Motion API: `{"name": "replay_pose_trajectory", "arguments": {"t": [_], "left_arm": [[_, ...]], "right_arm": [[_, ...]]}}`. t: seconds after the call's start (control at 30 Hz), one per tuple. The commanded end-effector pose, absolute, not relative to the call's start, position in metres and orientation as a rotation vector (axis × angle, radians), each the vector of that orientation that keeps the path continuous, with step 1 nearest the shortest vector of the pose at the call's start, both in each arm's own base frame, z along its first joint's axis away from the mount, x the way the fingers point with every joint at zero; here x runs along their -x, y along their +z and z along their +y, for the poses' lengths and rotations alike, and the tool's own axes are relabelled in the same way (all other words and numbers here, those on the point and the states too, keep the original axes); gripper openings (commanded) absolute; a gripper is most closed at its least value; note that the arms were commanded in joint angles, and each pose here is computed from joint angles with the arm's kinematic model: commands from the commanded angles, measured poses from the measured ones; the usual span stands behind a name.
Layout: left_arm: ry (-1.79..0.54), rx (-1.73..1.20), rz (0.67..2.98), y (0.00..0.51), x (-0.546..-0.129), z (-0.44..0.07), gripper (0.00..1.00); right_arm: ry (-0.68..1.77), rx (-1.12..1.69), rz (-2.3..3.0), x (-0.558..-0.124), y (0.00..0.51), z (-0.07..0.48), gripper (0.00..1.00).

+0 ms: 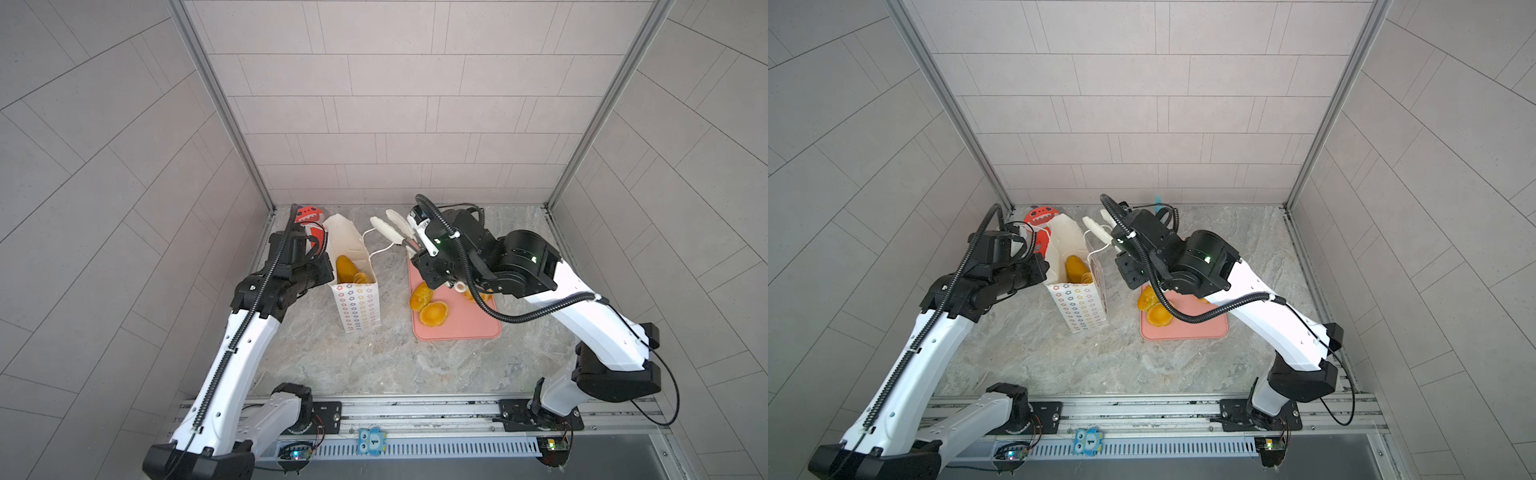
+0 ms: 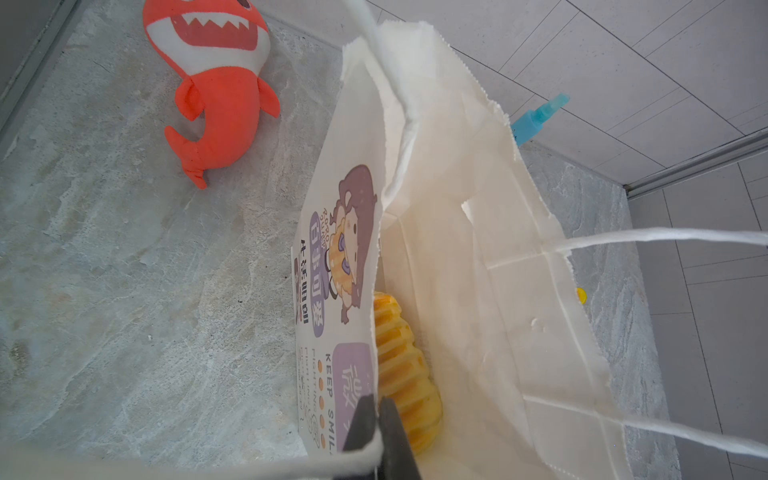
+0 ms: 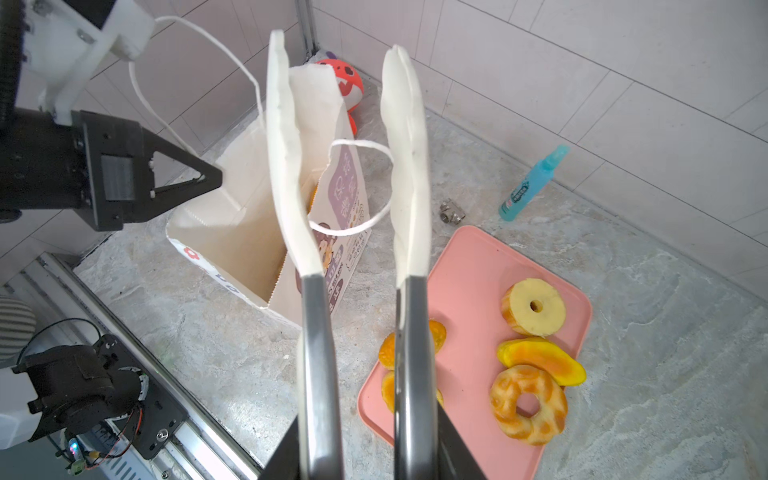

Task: Place the fake bread into the paper bag
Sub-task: 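Open the tongs to release the roll inside the bag, then move the tongs with the right gripper back over the pink tray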

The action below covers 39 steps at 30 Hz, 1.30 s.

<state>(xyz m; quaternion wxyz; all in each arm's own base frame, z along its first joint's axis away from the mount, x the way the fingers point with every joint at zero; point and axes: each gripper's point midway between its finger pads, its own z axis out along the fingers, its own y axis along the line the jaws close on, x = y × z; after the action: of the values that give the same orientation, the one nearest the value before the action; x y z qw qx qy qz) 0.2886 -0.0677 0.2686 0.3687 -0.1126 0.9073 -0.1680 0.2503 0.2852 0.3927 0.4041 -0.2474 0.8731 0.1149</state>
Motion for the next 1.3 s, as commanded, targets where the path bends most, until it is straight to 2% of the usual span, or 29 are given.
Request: {"name": "replay_pose_trajectory", "arguments": {"t": [0.0, 0.47, 1.27], "left_arm": [[-0.417, 0.303, 2.334, 0.267, -0.286, -0.064, 0.06], [-0.415, 0.300, 2.334, 0.267, -0.287, -0.064, 0.06], [-0.431, 0.291, 2.329, 0.271, -0.288, -0.066, 0.07]], "right_arm": [[0.270, 0.558, 2.185, -0.255, 0.402, 0.261, 0.39], [0.279, 0.427, 2.285, -0.261, 0.368, 0.208, 0.39], [0.214, 0.347, 2.569, -0.225, 0.242, 0.151, 0.39]]}}
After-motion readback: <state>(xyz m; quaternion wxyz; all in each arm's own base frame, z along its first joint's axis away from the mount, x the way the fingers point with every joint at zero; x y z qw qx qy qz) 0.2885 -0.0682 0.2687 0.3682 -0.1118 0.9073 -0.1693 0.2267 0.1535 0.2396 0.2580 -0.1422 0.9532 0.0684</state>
